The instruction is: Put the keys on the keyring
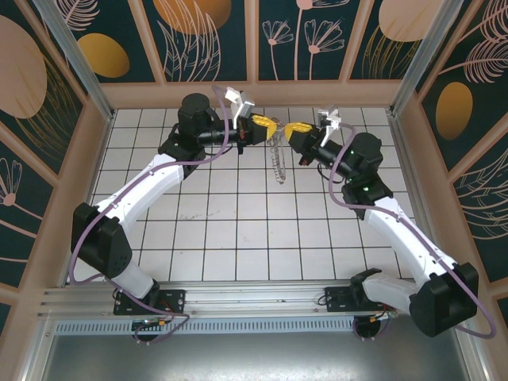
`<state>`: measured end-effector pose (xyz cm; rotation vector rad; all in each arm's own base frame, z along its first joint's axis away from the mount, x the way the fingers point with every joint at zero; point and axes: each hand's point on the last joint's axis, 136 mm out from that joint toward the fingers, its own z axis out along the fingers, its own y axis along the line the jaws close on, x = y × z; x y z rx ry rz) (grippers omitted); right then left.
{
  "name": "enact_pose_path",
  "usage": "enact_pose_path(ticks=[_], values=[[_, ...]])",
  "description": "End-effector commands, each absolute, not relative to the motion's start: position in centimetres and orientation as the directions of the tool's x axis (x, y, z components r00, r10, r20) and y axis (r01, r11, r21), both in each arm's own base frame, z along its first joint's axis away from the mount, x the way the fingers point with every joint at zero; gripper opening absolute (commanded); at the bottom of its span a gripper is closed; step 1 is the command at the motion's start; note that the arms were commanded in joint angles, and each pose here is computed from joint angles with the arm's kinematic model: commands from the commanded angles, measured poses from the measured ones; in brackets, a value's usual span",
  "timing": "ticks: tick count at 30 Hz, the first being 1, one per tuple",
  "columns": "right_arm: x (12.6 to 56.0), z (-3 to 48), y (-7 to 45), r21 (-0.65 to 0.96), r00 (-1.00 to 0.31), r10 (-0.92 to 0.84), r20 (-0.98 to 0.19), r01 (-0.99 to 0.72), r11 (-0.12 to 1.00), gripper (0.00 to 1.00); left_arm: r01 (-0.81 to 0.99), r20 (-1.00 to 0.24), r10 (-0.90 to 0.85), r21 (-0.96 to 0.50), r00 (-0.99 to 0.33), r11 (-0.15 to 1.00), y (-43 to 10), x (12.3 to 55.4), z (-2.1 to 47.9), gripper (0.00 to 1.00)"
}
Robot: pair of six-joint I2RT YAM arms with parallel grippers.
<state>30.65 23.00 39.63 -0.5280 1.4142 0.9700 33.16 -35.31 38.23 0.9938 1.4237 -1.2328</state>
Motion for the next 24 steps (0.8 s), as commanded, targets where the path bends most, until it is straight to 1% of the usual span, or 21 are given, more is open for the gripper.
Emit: enact_pose_path(ticks=[1, 12, 24], values=[[29.6, 40.7, 22.3, 0.193, -0.058, 0.249, -0.967, -0.806, 0.559, 0.00, 0.978, -0.987, -0.041, -0.161, -0.157, 0.134, -35.2, 32.5, 39.5, 0.00], [30.1, 40.2, 23.1, 0.209, -0.091, 0.241, -0.966, -0.822, 0.529, 0.00, 0.978, -0.987, -0.046, -0.161, -0.156, 0.130, -35.2, 32.4, 39.8, 0.00], [30.3, 40.6, 23.9, 0.206, -0.090, 0.247, -0.965, -0.841, 0.499, 0.00, 0.979, -0.986, -0.045, -0.162, -0.158, 0.127, -35.2, 32.3, 39.7, 0.00]])
